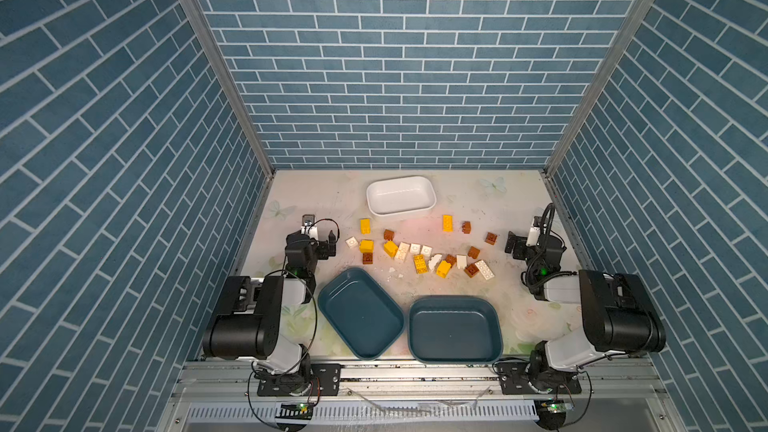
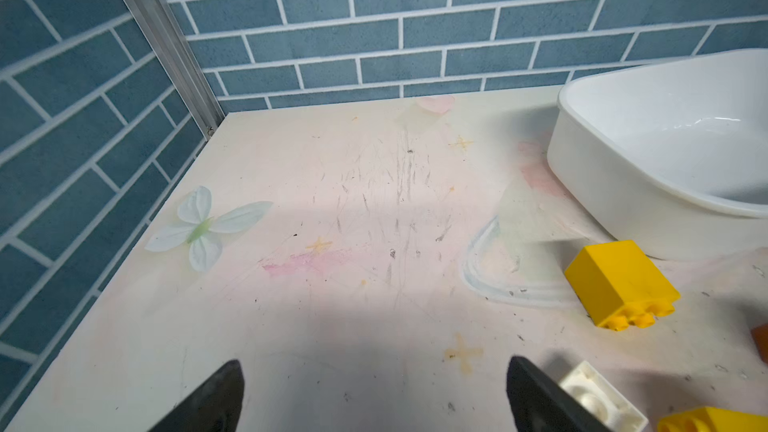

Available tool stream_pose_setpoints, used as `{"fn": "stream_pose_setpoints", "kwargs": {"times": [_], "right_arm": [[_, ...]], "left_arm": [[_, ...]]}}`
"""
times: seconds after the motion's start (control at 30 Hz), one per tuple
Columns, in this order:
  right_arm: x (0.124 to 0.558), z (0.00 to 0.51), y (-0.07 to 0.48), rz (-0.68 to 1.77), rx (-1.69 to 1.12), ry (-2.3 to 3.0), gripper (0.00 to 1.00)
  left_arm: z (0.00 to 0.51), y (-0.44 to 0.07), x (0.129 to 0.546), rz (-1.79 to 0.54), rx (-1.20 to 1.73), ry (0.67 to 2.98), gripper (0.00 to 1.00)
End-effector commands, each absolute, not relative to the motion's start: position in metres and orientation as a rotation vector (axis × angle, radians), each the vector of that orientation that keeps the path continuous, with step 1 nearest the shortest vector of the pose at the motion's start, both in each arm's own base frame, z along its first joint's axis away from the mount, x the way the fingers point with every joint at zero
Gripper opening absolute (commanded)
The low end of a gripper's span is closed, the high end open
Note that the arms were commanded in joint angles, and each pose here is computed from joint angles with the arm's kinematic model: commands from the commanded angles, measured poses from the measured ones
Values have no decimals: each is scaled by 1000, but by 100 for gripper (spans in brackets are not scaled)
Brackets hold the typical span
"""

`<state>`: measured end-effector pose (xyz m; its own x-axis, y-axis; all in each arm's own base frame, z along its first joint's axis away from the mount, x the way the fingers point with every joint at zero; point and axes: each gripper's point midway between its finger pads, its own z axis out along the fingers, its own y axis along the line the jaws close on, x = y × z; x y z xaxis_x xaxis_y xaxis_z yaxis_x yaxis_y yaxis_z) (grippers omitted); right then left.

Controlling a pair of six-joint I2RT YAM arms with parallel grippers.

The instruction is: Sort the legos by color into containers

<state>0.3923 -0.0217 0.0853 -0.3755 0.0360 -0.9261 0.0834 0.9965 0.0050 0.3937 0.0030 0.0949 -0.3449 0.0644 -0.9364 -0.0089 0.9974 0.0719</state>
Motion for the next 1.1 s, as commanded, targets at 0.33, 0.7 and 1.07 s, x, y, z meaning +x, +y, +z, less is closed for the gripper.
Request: {"fn": "stream_pose_setpoints", "kwargs": {"times": [0.33,0.7,1.07], "right_arm": [[395,88,-20,-51,51,1950,99],[395,88,-20,-44,53,1948,99],[377,148,18,119,-149,1890,99]], "left_arm": [[93,2,396,76,50,1933,99],[95,0,396,65,59,1928,100],[177,-17,389,15,125,1984,100]]}}
